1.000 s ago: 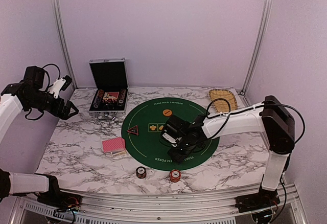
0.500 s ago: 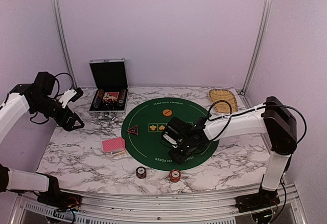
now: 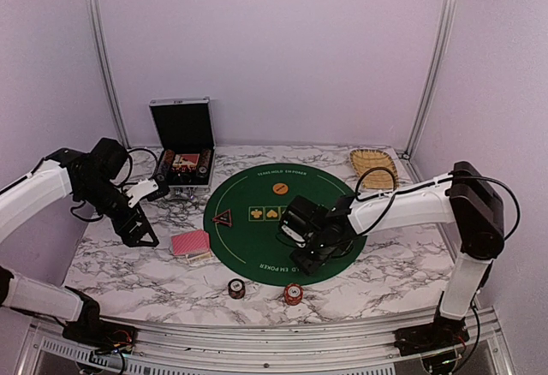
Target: Distribute texas hold em gaming equipment
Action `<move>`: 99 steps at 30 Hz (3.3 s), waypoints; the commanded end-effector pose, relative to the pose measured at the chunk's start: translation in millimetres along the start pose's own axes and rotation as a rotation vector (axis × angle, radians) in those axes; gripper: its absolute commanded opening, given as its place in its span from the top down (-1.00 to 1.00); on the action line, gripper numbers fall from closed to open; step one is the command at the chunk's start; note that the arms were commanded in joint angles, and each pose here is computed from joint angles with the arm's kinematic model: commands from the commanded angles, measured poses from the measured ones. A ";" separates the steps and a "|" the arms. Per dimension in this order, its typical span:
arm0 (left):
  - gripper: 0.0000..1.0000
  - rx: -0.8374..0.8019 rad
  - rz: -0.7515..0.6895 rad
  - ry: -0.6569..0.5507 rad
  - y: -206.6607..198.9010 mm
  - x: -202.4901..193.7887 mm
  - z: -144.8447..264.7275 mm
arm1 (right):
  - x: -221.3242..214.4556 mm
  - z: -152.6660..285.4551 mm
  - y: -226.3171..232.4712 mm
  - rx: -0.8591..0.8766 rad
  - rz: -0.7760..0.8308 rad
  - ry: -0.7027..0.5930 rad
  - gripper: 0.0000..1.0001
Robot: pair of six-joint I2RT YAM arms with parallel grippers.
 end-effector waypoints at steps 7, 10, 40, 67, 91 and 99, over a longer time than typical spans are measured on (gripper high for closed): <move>-0.98 -0.048 -0.135 0.075 -9.2 -1.9 -34.1 | 50.8 60.8 -12.2 0.024 -0.094 -0.151 -0.56; -0.98 -0.058 -0.174 0.079 -9.2 3.0 -42.0 | 69.8 78.4 -22.4 0.042 -0.155 -0.205 -0.73; -0.98 0.632 0.060 -0.168 95.7 57.8 31.9 | 130.7 138.5 -82.6 0.149 -0.457 -0.583 -0.98; -0.98 0.057 -0.343 -0.072 11.3 14.8 -67.8 | 131.2 119.9 -58.0 0.175 -0.393 -0.552 -0.98; -0.98 -0.029 -0.447 0.018 10.4 8.6 -90.6 | 133.3 116.5 -32.2 0.215 -0.352 -0.524 -0.98; -0.98 -0.039 -0.447 0.046 11.0 8.2 -98.5 | 130.7 114.8 -31.9 0.215 -0.350 -0.514 -0.98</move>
Point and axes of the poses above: each gripper's point midway between its finger pads, its own z axis back along the fingers, its own y axis along the line the jaws close on, x = y × z, the point moved 1 cm from there along z, back along the fingers, and after that the axes turned 2 degrees about -z, right-handed, at the moved point
